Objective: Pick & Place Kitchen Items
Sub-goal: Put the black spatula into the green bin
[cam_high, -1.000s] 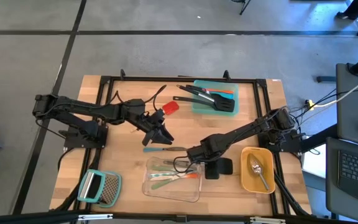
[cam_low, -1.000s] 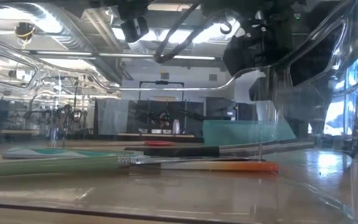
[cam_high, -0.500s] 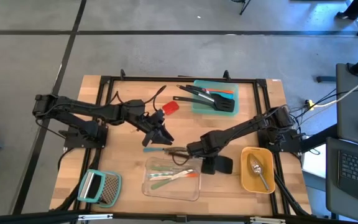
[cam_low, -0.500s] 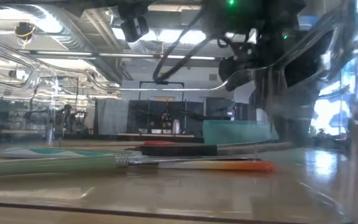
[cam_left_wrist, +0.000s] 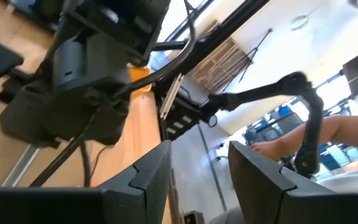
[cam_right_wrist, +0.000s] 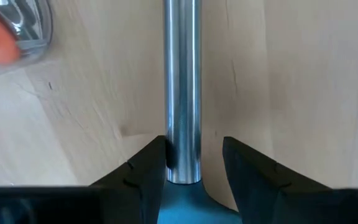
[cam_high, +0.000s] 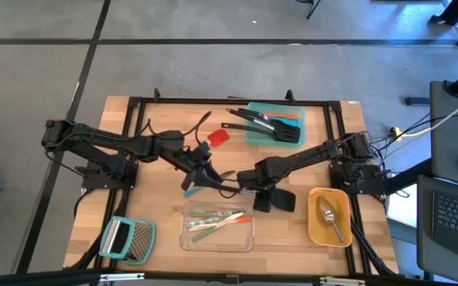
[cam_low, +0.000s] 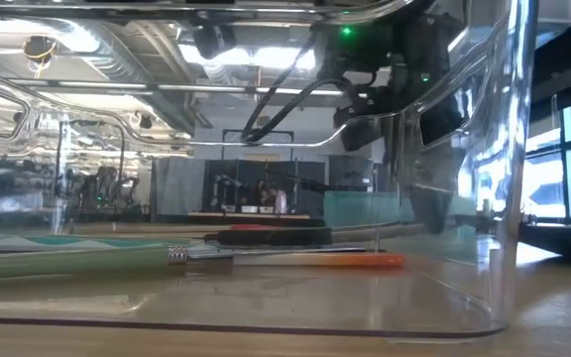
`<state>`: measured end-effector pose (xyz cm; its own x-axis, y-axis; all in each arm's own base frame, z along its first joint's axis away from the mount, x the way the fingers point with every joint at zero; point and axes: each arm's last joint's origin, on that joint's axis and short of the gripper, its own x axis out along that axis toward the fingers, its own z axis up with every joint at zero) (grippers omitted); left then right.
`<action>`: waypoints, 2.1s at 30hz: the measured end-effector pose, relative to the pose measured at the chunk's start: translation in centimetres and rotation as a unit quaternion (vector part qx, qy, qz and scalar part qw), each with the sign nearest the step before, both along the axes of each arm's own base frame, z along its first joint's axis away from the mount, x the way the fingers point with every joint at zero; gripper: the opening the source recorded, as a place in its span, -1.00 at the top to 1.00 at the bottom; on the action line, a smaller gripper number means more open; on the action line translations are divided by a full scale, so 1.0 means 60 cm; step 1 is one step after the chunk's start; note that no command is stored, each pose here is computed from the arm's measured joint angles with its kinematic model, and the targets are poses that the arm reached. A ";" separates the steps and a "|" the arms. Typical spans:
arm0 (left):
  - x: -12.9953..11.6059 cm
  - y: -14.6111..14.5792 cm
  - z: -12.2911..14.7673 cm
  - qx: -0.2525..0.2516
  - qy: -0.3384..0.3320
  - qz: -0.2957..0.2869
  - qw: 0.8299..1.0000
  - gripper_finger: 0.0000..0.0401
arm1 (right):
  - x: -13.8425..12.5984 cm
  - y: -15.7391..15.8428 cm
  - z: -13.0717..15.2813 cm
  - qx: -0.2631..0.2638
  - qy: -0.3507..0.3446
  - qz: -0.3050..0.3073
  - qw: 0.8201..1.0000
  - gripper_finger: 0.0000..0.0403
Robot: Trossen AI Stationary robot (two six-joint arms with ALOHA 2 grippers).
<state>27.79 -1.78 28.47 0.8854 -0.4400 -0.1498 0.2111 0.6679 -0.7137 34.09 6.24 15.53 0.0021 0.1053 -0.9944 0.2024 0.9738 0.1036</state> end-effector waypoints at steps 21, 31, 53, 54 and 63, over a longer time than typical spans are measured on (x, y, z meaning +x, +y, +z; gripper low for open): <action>0.001 0.001 0.042 -0.047 -0.111 0.002 0.993 0.23 | -0.018 -0.014 -0.037 0.035 0.008 -0.019 0.999 0.65; 0.001 0.003 0.049 -0.057 -0.131 0.028 0.989 0.23 | -0.018 -0.012 -0.011 0.032 0.023 -0.048 0.998 0.65; -0.004 0.054 0.082 -0.083 -0.235 0.216 0.944 0.23 | 0.004 -0.062 0.226 -0.284 0.021 -0.024 0.958 0.65; -0.005 0.060 0.083 -0.086 -0.236 0.221 0.942 0.23 | 0.004 -0.063 0.237 -0.300 0.015 -0.024 0.954 0.65; -0.022 0.109 0.099 -0.143 -0.262 0.244 0.923 0.23 | 0.000 -0.068 0.285 -0.389 -0.048 -0.029 0.920 0.65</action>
<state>26.46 4.79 34.40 0.9062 0.0753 0.4162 0.3014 0.5753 -0.7604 34.11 2.15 32.66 0.0761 -0.6407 -0.7640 0.2829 0.7486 -0.5996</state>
